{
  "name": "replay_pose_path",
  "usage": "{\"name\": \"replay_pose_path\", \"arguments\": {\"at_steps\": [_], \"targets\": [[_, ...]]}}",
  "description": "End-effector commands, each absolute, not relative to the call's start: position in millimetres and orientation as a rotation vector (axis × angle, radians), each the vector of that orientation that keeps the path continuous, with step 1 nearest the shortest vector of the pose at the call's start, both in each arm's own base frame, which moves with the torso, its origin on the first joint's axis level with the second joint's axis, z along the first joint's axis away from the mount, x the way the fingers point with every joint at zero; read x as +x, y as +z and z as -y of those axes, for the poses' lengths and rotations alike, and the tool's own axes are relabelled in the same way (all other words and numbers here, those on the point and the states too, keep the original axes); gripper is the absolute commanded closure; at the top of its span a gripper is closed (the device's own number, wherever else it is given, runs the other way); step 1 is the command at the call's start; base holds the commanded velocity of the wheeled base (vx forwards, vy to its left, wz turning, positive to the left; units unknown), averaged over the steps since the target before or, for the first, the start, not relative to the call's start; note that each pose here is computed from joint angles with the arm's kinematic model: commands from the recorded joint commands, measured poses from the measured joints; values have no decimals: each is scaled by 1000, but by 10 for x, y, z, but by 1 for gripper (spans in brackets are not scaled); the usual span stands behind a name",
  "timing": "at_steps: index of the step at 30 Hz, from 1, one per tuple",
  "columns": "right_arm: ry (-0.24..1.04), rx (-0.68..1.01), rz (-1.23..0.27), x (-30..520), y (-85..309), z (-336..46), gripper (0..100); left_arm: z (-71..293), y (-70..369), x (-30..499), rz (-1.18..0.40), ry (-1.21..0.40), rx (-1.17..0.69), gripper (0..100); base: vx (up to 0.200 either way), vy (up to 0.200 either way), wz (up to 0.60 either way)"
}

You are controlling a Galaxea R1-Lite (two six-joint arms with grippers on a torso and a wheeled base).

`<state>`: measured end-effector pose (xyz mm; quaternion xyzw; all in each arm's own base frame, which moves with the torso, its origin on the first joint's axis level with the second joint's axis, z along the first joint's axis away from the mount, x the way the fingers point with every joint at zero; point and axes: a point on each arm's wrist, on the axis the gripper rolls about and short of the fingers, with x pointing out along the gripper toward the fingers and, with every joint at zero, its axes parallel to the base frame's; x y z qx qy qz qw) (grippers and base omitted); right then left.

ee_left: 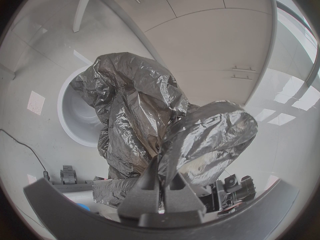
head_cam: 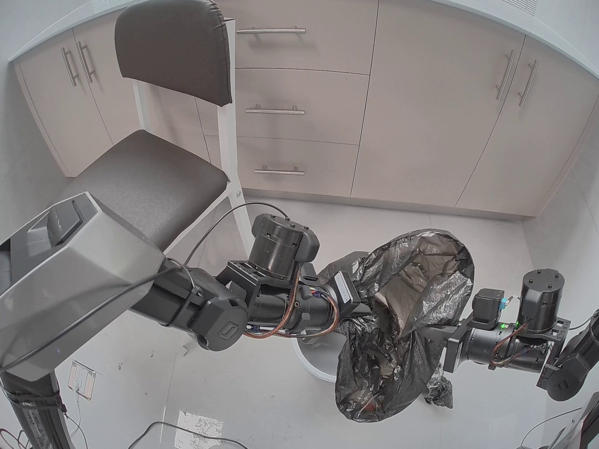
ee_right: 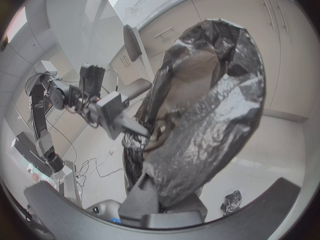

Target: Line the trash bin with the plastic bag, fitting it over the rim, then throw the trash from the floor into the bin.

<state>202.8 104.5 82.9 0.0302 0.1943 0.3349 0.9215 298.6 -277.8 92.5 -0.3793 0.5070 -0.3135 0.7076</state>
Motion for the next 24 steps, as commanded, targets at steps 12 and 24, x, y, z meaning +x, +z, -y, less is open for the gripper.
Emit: {"name": "replay_pose_path", "arguments": {"at_steps": [12, 24], "targets": [[695, 98, -487, 2099, 280, -1125, 100, 2599, 733, 3215, -1127, -612, -867, 100, 0, 0, 0], [714, 168, -491, 2230, 229, -1280, 100, 2393, 748, 3376, -1067, -574, -904, 100, 0, 0, 0]]}}
